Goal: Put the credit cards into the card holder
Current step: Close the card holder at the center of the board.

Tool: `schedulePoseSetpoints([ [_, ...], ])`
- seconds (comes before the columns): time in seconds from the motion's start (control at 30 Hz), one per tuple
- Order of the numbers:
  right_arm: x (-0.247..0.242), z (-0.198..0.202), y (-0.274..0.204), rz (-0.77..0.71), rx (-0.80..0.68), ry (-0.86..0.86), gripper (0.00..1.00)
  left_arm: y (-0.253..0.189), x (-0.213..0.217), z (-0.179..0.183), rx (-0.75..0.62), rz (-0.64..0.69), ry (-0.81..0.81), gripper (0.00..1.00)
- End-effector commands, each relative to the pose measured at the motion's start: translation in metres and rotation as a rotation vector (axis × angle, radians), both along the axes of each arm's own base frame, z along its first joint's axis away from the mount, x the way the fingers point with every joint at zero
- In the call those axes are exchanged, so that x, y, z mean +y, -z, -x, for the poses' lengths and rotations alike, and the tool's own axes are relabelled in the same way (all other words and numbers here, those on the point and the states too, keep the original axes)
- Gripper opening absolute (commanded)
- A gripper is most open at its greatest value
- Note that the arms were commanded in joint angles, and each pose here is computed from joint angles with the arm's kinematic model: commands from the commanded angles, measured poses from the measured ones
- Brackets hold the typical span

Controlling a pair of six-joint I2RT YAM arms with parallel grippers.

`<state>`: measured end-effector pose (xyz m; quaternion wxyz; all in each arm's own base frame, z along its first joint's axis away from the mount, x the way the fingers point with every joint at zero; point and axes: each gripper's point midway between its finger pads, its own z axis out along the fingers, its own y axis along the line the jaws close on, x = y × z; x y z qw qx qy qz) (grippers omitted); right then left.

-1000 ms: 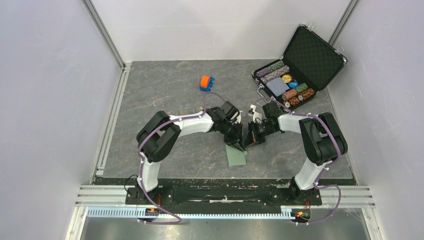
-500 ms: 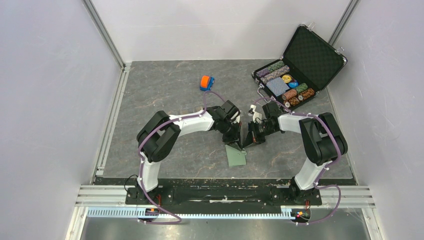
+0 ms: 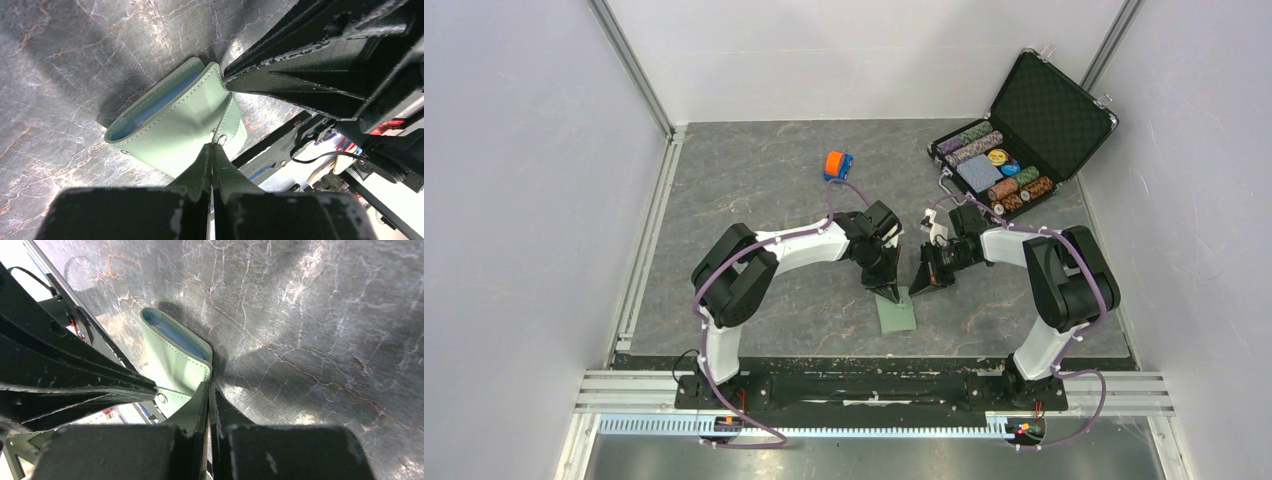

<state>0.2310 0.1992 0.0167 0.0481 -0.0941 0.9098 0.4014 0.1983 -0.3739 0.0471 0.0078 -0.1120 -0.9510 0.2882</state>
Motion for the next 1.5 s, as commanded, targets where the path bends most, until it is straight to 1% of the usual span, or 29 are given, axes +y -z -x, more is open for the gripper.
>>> schedulePoseSetpoints([
  [0.0,0.003,-0.01,-0.014,-0.011,-0.064,-0.006,0.0,-0.018,-0.006,-0.008,-0.06,0.039,0.038,0.02],
  [0.23,0.003,-0.01,-0.013,-0.012,-0.063,-0.008,0.0,-0.016,-0.008,-0.004,-0.041,0.051,0.054,0.02],
  [0.57,0.002,-0.009,-0.014,-0.01,-0.067,-0.007,0.0,-0.007,-0.002,0.003,-0.034,0.013,0.074,0.02],
  [1.0,0.004,-0.007,-0.035,-0.031,-0.114,-0.018,0.0,0.006,0.005,0.008,-0.025,-0.037,0.092,0.02],
  [1.2,0.015,0.003,-0.041,-0.047,-0.124,-0.064,0.0,0.01,0.008,0.008,-0.022,-0.049,0.095,0.02],
  [1.47,0.025,0.018,-0.031,-0.028,-0.098,-0.12,0.0,0.013,0.009,0.008,-0.019,-0.056,0.097,0.02],
])
